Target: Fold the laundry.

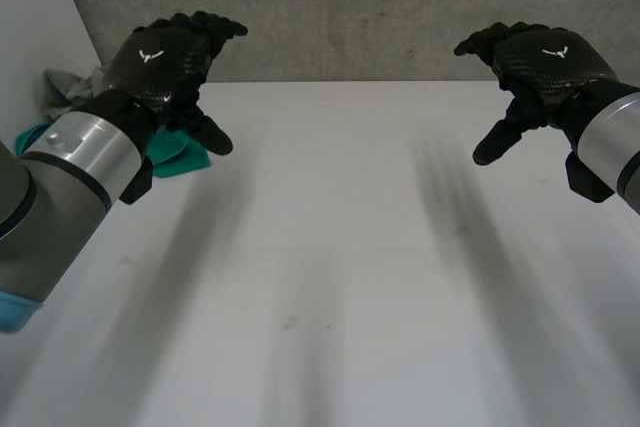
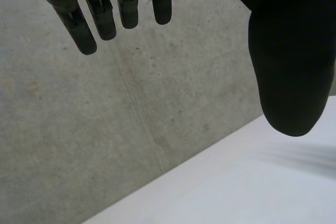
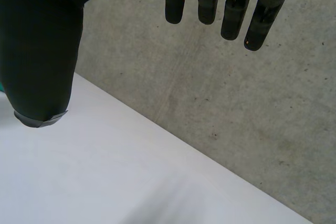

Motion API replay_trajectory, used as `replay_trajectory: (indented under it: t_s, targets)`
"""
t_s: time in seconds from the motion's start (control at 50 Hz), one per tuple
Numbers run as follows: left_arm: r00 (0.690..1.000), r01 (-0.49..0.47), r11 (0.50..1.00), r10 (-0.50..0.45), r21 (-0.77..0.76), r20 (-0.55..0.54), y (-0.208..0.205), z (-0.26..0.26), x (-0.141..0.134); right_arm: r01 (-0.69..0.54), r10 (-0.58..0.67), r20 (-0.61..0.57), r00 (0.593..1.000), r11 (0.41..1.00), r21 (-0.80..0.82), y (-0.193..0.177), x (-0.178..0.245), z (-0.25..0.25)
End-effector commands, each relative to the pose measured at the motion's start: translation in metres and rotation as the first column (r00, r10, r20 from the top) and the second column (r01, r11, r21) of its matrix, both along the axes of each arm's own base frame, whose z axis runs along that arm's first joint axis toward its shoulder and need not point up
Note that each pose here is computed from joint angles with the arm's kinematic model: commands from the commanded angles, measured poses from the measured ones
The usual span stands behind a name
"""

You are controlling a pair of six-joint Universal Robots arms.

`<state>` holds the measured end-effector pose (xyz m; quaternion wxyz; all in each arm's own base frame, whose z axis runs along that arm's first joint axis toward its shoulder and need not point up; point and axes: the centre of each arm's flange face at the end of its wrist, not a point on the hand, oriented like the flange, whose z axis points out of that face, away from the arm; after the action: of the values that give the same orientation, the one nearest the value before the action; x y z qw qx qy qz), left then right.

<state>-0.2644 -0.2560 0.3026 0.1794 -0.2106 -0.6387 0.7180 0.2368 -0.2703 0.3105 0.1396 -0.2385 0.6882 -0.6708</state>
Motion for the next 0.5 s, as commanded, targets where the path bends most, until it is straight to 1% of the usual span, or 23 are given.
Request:
replay_trajectory:
  t_s: [0.02, 0.04, 0.06, 0.12, 0.14, 0.2, 0.22, 0.28, 0.3, 0.38, 0.44, 0.46, 0.5]
  targets:
    - [0.994, -0.094, 0.991, 0.1, -0.094, 0.053, -0.053, -0.014, 0.016, 0.0, 0.0, -0.004, 1.0, 1.0, 0.013, -0.002, 0.0, -0.004]
    - [0.99, -0.115, 0.988, 0.123, -0.103, 0.072, -0.062, -0.019, 0.02, 0.0, 0.0, -0.005, 1.0, 1.0, 0.014, -0.002, 0.001, -0.004]
    - [0.977, -0.159, 0.979, 0.174, -0.125, 0.121, -0.083, -0.029, 0.032, 0.0, 0.0, -0.005, 1.0, 1.0, 0.014, -0.002, 0.001, -0.004]
    - [0.957, -0.198, 0.968, 0.224, -0.153, 0.184, -0.109, -0.043, 0.046, 0.003, -0.003, -0.006, 1.0, 1.0, 0.013, -0.002, 0.0, -0.004]
    - [0.942, -0.215, 0.961, 0.251, -0.173, 0.225, -0.126, -0.054, 0.054, 0.001, -0.001, -0.006, 1.0, 1.0, 0.012, -0.002, 0.0, -0.004]
    - [0.92, -0.223, 0.958, 0.268, -0.18, 0.285, -0.152, -0.075, 0.066, 0.001, -0.001, -0.01, 1.0, 1.0, 0.009, -0.002, 0.0, -0.004]
    - [0.908, -0.224, 0.958, 0.271, -0.177, 0.318, -0.167, -0.091, 0.074, 0.001, -0.001, -0.011, 1.0, 1.0, 0.01, -0.002, 0.0, -0.004]
    - [0.898, -0.226, 0.959, 0.273, -0.171, 0.345, -0.188, -0.11, 0.087, 0.0, 0.0, -0.021, 1.0, 1.0, 0.007, -0.002, 0.0, -0.005]
    - [0.892, -0.231, 0.958, 0.279, -0.171, 0.355, -0.2, -0.121, 0.097, 0.0, 0.0, -0.024, 1.0, 1.0, 0.007, -0.002, 0.0, -0.006]
    - [0.885, -0.239, 0.953, 0.293, -0.187, 0.362, -0.226, -0.143, 0.116, -0.002, 0.003, -0.036, 0.999, 1.0, 0.011, -0.002, 0.001, -0.009]
    - [0.878, -0.242, 0.945, 0.31, -0.221, 0.364, -0.24, -0.151, 0.127, -0.003, 0.004, -0.043, 0.999, 1.0, 0.019, -0.003, 0.001, -0.012]
    - [0.871, -0.253, 0.938, 0.327, -0.238, 0.366, -0.248, -0.155, 0.137, -0.003, 0.004, -0.043, 0.999, 1.0, 0.02, -0.004, 0.001, -0.013]
    - [0.865, -0.265, 0.932, 0.343, -0.246, 0.366, -0.256, -0.159, 0.148, -0.003, 0.004, -0.046, 0.999, 1.0, 0.029, -0.005, 0.001, -0.016]
